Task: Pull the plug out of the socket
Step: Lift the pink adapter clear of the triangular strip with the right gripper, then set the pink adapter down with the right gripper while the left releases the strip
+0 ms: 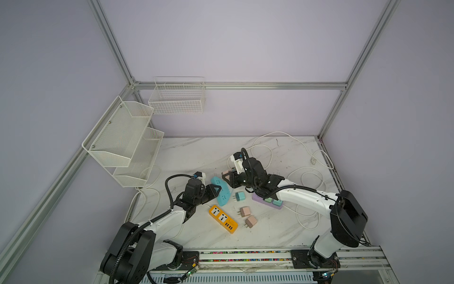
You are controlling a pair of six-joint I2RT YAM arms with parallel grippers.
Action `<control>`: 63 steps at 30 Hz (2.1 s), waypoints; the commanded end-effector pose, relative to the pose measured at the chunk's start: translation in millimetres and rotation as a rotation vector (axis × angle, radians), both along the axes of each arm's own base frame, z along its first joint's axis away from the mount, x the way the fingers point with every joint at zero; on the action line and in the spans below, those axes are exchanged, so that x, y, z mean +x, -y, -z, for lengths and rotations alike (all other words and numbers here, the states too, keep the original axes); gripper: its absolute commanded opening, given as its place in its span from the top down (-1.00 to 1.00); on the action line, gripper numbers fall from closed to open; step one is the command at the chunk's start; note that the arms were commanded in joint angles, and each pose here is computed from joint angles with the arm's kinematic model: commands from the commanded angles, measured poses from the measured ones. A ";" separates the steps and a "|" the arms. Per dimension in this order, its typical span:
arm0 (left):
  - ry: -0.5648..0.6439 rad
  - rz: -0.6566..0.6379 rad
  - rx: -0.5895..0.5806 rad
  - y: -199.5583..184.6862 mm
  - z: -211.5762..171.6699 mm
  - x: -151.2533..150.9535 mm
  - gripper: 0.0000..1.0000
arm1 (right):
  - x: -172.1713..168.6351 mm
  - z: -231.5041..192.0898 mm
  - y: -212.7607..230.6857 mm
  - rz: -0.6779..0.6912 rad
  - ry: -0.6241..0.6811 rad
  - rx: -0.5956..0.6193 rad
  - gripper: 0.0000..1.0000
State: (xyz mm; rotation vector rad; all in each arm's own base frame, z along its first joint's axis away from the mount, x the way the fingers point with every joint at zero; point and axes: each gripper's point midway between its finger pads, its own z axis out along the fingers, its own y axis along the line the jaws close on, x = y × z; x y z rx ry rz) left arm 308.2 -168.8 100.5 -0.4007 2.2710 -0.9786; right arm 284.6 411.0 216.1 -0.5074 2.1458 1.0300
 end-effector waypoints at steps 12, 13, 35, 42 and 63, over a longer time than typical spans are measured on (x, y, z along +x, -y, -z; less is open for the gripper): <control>0.139 0.003 -0.078 -1.3 -54.1 30.1 1.00 | 6.1 -1.2 45.8 0.086 -0.107 0.170 0.66; 0.143 -0.002 -0.080 -2.9 -56.5 33.2 1.00 | 3.6 3.0 46.0 0.082 -0.125 0.178 0.65; 0.123 -0.108 -0.193 -24.3 -43.6 67.7 0.90 | -31.7 114.5 11.2 0.086 -0.330 0.109 0.61; 0.071 -0.145 -0.157 -34.1 -23.6 63.1 0.59 | -34.9 138.9 2.5 0.095 -0.352 0.064 0.57; -0.055 -0.176 -0.023 -50.6 8.9 53.2 -0.15 | -36.4 166.5 3.5 0.137 -0.343 -0.085 0.14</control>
